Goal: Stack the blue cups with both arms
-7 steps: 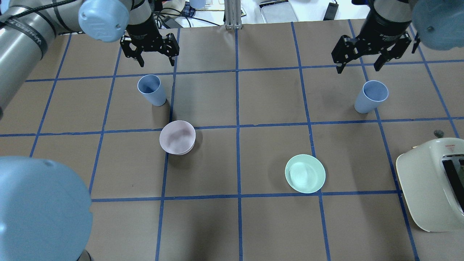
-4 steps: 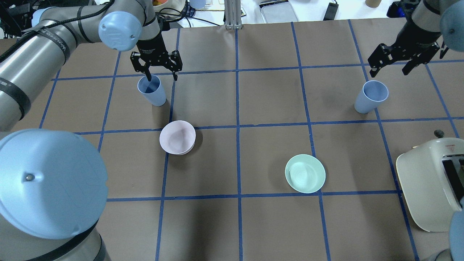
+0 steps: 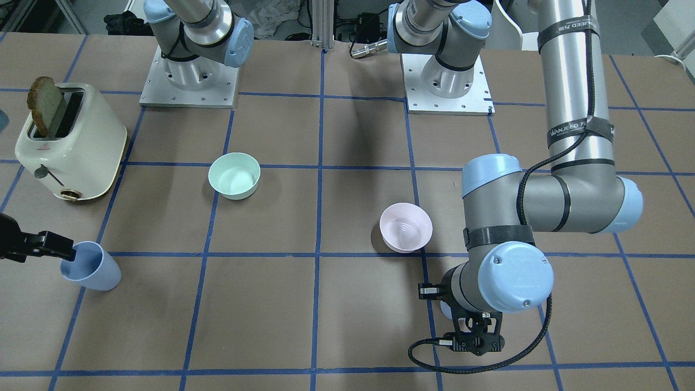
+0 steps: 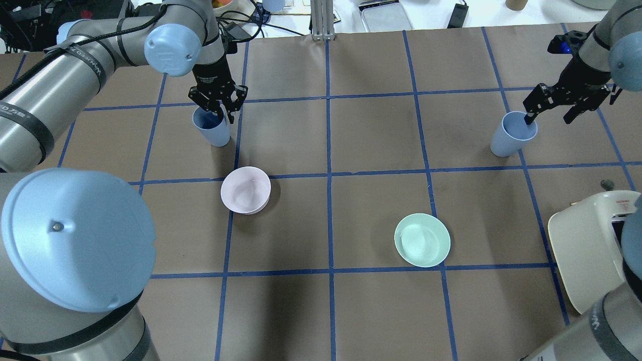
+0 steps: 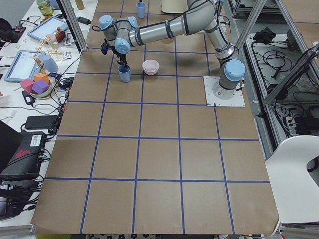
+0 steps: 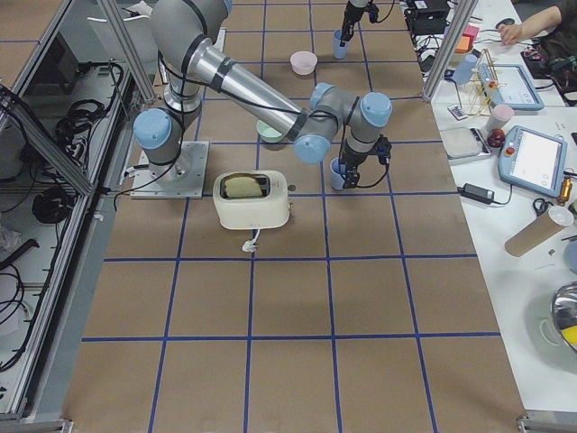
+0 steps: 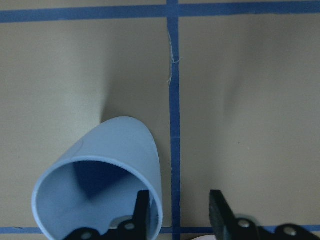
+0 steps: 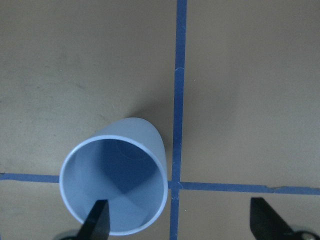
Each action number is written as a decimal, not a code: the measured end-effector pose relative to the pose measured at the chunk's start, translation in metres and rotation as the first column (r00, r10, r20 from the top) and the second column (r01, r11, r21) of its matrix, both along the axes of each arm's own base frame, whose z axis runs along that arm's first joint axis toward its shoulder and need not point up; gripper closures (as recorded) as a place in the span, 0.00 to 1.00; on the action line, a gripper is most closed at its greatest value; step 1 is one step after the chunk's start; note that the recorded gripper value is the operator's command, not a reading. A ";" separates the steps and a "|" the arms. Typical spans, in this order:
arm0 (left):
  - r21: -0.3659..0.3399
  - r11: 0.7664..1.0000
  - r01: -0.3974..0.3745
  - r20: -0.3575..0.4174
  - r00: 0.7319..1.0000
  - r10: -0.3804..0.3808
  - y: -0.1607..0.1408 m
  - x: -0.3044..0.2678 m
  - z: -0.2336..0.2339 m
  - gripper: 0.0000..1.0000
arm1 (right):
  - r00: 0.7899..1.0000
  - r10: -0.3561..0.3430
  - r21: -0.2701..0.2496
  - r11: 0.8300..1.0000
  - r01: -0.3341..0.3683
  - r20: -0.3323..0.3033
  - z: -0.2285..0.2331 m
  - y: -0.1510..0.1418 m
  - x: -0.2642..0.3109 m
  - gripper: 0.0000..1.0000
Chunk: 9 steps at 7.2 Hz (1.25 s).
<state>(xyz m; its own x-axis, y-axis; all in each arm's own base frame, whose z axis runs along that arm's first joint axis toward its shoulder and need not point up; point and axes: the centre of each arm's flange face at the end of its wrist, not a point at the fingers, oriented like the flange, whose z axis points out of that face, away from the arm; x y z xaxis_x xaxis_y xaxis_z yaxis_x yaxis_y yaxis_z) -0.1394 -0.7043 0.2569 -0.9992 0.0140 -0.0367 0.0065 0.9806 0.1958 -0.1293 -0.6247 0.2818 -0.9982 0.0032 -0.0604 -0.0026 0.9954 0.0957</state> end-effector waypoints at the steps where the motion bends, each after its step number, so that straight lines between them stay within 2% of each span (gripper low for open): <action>1: -0.006 1.000 0.002 0.013 1.000 -0.002 -0.001 0.001 0.004 1.00 | 1.000 -0.031 0.012 0.999 0.031 0.002 -0.006 -0.001 0.001 0.52; 4: -0.063 0.998 0.026 0.018 1.000 -0.025 0.012 -0.040 0.042 1.00 | 0.997 -0.072 0.053 0.996 0.070 0.042 -0.030 -0.005 0.007 0.98; 6: -0.106 0.993 -0.044 -0.007 0.999 0.044 0.025 -0.112 0.061 1.00 | 0.996 -0.071 0.066 0.996 0.067 0.054 -0.032 -0.004 0.010 1.00; 8: -0.108 0.983 -0.146 -0.037 0.989 0.143 0.045 -0.183 0.060 1.00 | 0.996 -0.064 0.062 0.996 0.061 0.055 -0.023 -0.004 0.011 1.00; 9: -0.100 0.981 -0.165 -0.036 0.986 0.162 0.057 -0.211 0.053 1.00 | 0.997 -0.061 0.050 0.997 0.059 0.050 -0.013 -0.003 0.015 1.00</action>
<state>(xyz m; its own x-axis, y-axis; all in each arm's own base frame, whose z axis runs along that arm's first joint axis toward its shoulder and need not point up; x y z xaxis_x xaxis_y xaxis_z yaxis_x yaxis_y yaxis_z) -0.3508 -0.6472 0.3101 -0.9884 -0.1520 -0.0021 -0.1515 0.9838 0.0961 -0.1146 -0.6281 0.2690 -0.9917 0.0671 -0.1100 0.0507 0.9881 0.1452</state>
